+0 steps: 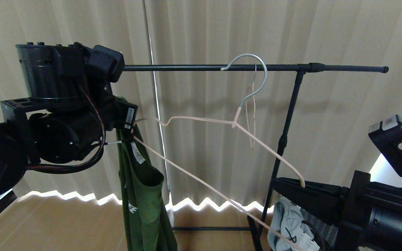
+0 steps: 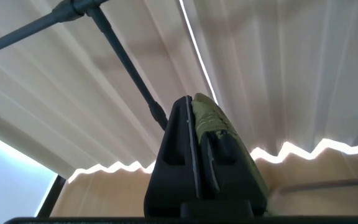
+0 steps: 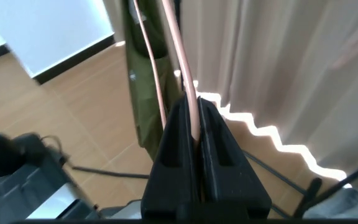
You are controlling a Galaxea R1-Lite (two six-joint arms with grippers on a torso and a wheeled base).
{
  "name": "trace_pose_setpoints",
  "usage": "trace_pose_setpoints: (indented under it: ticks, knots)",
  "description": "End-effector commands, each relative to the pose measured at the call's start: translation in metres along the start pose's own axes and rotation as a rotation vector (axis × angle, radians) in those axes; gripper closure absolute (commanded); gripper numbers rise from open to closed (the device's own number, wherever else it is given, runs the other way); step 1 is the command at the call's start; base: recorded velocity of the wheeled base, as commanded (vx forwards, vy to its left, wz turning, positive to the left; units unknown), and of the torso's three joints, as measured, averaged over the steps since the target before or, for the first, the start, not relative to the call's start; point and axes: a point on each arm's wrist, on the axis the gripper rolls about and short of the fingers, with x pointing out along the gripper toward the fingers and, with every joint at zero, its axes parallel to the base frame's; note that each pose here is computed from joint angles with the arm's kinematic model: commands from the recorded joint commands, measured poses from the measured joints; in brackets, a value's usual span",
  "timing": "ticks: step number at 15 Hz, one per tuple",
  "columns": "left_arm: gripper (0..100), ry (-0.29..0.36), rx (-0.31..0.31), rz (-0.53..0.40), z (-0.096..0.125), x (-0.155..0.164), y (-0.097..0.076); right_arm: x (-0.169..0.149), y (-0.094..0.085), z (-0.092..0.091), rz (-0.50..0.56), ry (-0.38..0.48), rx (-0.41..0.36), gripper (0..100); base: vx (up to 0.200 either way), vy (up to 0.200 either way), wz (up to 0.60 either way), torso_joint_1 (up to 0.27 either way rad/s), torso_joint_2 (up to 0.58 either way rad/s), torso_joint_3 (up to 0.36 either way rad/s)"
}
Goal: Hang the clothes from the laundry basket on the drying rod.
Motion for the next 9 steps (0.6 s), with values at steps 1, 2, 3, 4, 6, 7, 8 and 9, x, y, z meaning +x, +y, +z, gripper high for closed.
trace_pose_setpoints:
  ticks: [1, 2, 3, 4, 6, 7, 8, 9]
  knots:
    - [100, 0.002, 0.001, 0.0, -0.001, 0.0, 0.0, 0.003, 0.003, -0.001, 0.011, 0.007, -0.006, 100, 0.0, 0.0, 0.0, 0.0, 0.0, 0.0]
    - [100, 0.001, -0.002, 0.001, 0.0, 0.0, 0.0, 0.005, 0.004, -0.001, 0.012, 0.006, -0.006, 100, 0.0, 0.0, 0.0, 0.0, 0.0, 0.0]
    - [100, 0.001, -0.002, 0.001, -0.001, 0.0, 0.0, 0.006, 0.004, -0.001, 0.014, 0.001, -0.007, 100, 0.0, 0.0, 0.0, 0.0, 0.0, 0.0]
    - [100, -0.004, -0.005, 0.004, -0.001, 0.0, 0.0, 0.006, 0.004, 0.0, 0.015, -0.003, -0.007, 100, 0.0, 0.0, 0.0, 0.0, 0.0, 0.0]
    - [100, -0.009, -0.008, 0.005, -0.001, 0.0, 0.0, 0.013, 0.005, -0.001, 0.009, 0.008, -0.009, 100, 0.0, 0.0, 0.0, 0.0, 0.0, 0.0]
    - [100, -0.009, -0.008, 0.005, -0.001, 0.0, 0.0, 0.017, 0.007, 0.0, 0.009, 0.008, -0.008, 100, 0.0, 0.0, 0.0, 0.0, 0.0, 0.0]
    - [100, -0.01, -0.009, 0.005, 0.0, -0.001, 0.0, 0.027, 0.007, 0.002, 0.001, -0.003, -0.004, 100, 0.0, 0.0, 0.0, 0.0, 0.0, 0.0]
    - [100, -0.01, -0.009, 0.005, 0.0, -0.001, 0.0, 0.036, 0.009, 0.003, 0.0, -0.019, -0.002, 100, 0.0, 0.0, 0.0, 0.0, 0.0, 0.0]
